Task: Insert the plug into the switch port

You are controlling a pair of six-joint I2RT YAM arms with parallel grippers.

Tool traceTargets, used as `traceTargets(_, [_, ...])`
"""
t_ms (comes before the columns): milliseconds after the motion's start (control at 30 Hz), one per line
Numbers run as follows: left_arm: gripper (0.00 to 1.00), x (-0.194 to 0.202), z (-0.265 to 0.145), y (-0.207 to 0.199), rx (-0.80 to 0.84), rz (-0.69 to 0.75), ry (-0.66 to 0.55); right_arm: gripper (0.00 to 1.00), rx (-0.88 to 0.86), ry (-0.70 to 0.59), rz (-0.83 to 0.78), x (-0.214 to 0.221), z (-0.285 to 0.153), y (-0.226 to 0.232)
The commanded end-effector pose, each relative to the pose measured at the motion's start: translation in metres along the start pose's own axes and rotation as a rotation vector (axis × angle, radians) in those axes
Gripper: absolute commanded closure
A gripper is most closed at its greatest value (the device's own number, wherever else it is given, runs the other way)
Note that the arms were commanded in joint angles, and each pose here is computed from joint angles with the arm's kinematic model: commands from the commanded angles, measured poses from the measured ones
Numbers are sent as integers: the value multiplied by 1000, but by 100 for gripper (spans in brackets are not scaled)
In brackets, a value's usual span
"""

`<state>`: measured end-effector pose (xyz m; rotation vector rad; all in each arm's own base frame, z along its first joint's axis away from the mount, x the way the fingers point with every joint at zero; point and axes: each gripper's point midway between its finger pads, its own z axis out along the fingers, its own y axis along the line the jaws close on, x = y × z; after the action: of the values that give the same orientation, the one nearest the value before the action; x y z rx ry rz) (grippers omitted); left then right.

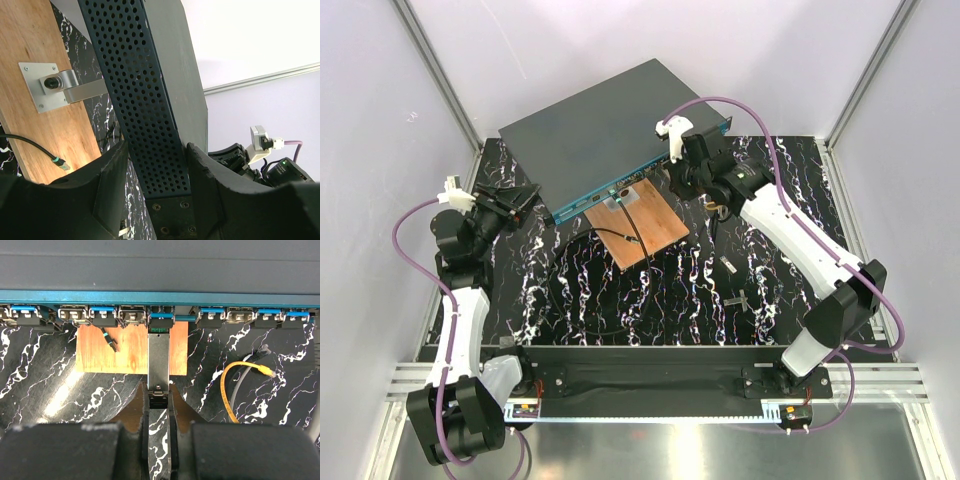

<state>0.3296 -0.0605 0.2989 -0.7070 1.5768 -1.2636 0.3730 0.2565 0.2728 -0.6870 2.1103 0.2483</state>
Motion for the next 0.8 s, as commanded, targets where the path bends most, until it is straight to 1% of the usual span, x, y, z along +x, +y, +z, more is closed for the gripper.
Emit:
traceTargets(0, [53,-2,1,-18,75,72,1,100,-45,-85,-8,-30,-10,10])
traceTargets(100, [53,-1,1,-17,73,70,2,100,-49,-105,-4,-38,-17,9])
traceTargets(333, [53,-1,2,-18,72,72,4,100,-58,-108,-4,-39,-20,11])
traceTargets(500, [53,-2,2,-18,72,71,0,100,-68,-87,-8,-33,-11,13])
traceTargets(600, [53,-2,2,-18,73,71,3,100,-67,-58,-16,-21,0,14])
traceTargets(767, [53,-1,1,-20,78,74,6,100,-55,-52,-25,-18,5,11])
